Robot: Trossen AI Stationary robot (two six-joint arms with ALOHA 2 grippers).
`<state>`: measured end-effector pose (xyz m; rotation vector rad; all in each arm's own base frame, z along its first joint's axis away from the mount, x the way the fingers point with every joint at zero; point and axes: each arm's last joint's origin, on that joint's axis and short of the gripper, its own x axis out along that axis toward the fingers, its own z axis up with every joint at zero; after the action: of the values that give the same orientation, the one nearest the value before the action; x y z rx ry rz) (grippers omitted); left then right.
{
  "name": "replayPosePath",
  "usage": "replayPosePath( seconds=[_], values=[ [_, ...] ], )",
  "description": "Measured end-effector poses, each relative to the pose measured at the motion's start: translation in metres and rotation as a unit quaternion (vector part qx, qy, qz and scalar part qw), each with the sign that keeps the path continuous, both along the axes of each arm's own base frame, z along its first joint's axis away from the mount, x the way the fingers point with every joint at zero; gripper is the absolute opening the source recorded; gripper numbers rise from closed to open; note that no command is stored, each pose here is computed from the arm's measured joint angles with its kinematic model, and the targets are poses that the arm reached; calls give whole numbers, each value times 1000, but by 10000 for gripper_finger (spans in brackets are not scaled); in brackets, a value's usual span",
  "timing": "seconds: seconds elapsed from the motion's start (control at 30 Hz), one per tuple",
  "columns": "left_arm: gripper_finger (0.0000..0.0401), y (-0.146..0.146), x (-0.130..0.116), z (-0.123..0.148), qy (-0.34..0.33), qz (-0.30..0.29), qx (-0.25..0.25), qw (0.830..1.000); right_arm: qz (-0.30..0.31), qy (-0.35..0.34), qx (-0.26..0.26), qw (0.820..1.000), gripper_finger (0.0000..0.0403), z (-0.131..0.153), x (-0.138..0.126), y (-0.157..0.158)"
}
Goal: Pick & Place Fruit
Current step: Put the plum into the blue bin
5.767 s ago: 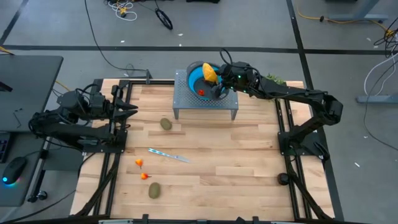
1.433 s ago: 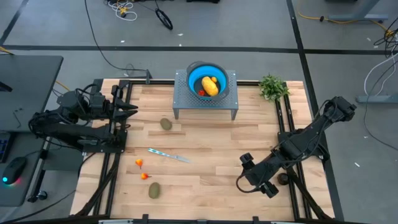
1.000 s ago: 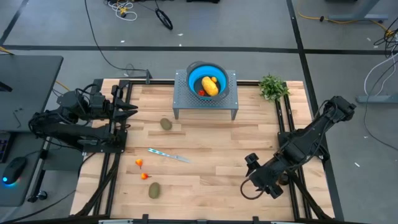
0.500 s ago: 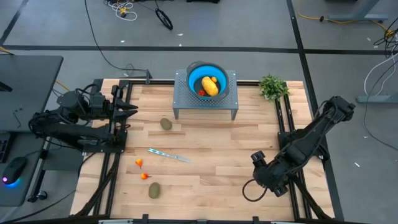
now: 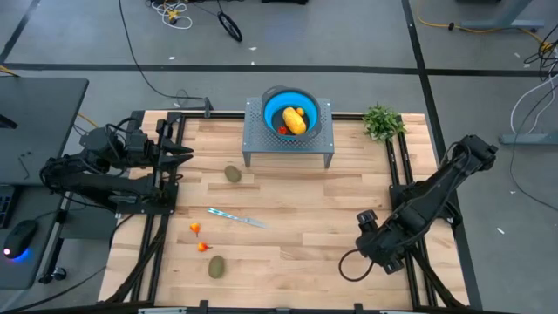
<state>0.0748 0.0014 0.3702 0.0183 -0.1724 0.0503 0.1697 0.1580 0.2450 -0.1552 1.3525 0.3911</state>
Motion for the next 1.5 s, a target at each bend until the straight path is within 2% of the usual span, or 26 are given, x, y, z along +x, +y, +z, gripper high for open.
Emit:
replayPosePath(
  seconds=[0.2,0.4,0.8,1.07,1.3,1.5],
  values=[
    [68,0,0,0,0,0,0,1000,-48,61,-9,997,325,-25,-11,-6],
    [67,0,0,0,0,0,0,1000,-56,93,-12,994,325,-36,-21,-6],
    [68,0,0,0,0,0,0,1000,-26,105,-26,994,325,-43,-42,7],
    [68,0,0,0,0,0,0,1000,-56,131,-27,989,330,-43,-51,12],
    [67,0,0,0,0,0,0,1000,-59,150,-45,986,339,-43,-57,10],
    [68,0,0,0,0,0,0,1000,-60,161,-53,984,339,-54,-60,5]
  ],
)
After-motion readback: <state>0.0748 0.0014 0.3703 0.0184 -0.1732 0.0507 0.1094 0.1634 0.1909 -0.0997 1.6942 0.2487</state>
